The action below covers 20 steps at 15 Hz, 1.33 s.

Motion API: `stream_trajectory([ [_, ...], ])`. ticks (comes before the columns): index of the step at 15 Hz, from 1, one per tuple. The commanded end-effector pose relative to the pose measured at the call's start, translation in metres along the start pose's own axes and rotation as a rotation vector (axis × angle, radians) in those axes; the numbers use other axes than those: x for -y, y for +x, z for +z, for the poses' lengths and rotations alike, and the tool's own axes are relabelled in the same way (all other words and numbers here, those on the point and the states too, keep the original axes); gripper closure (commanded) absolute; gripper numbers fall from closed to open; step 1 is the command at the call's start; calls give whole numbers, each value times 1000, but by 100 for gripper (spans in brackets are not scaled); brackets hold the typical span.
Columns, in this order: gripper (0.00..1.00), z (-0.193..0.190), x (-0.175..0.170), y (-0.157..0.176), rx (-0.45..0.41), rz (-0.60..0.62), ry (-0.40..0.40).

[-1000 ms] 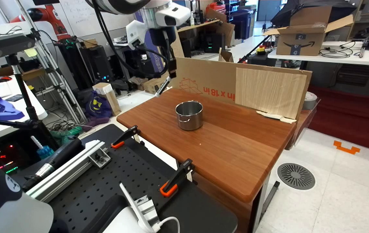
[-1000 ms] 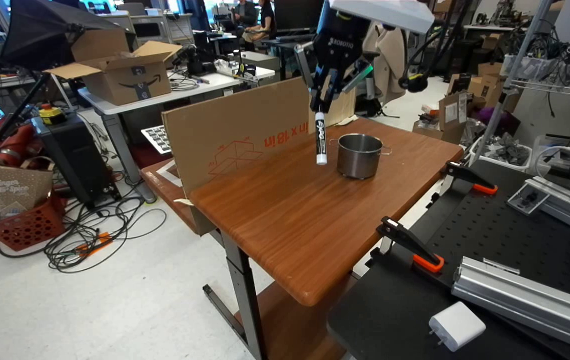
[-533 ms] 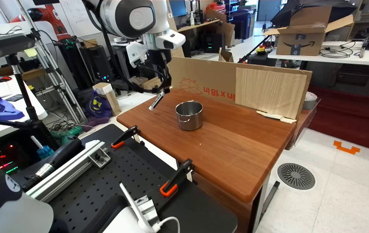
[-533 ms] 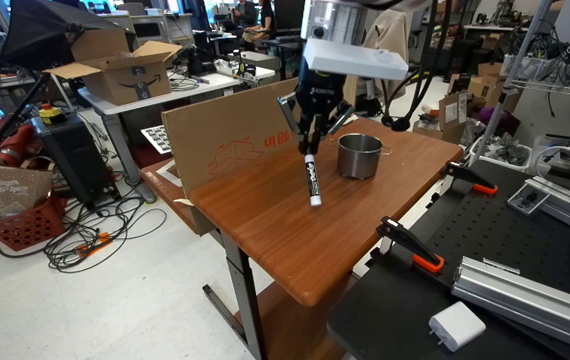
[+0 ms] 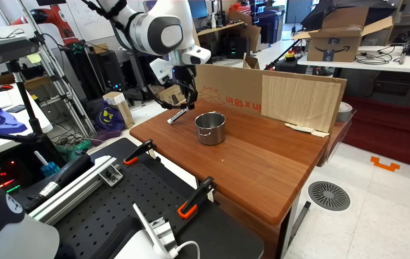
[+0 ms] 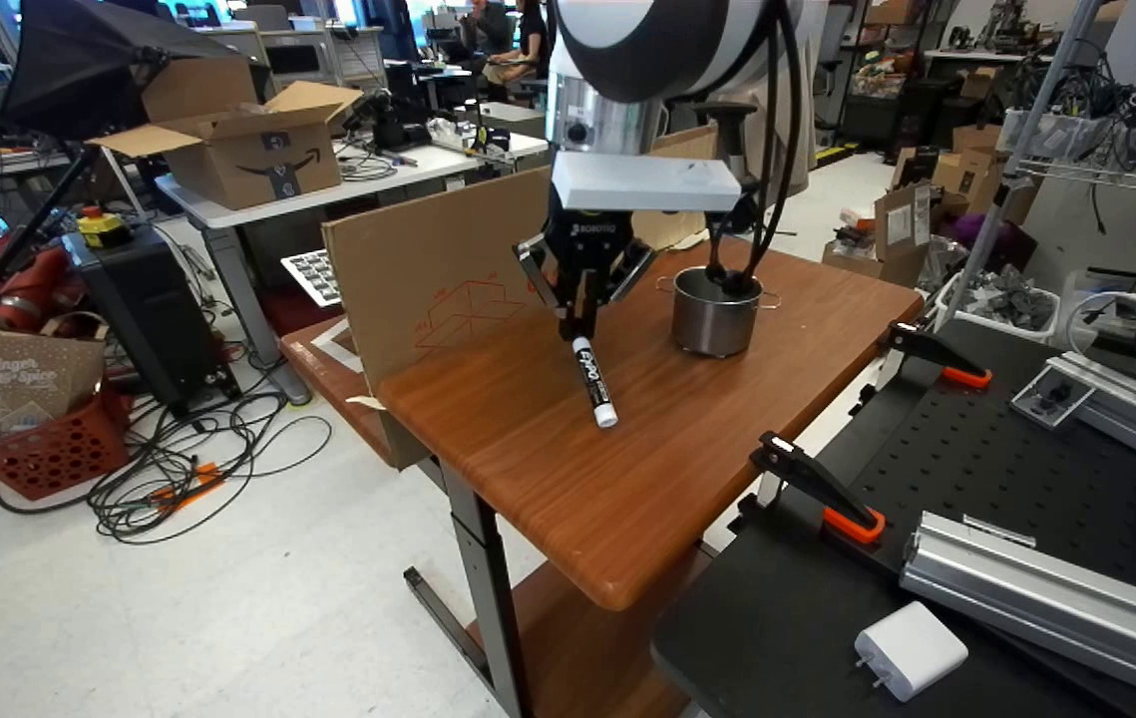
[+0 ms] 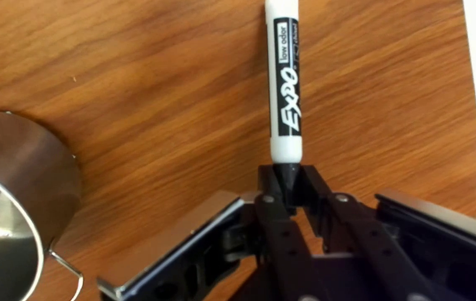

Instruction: Remove the marker from the pot and put it on the table

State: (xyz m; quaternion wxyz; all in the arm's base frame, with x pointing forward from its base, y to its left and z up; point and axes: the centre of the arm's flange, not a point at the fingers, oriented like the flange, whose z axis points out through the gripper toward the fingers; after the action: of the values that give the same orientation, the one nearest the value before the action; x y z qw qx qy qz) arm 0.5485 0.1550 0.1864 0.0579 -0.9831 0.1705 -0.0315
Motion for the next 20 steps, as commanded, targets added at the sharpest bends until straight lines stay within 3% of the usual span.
stream_trajectory([
  [1,95,25,11,12,-17,-23,-39],
  [7,95,50,13,22,-20,-25,-78],
  [8,56,49,15,24,-23,-26,-81],
  [9,54,48,16,25,-25,-25,-83],
  [16,5,41,16,27,-25,-20,-73],
  [17,0,38,15,27,-22,-18,-71],
  [20,0,20,13,18,-21,-27,-55],
])
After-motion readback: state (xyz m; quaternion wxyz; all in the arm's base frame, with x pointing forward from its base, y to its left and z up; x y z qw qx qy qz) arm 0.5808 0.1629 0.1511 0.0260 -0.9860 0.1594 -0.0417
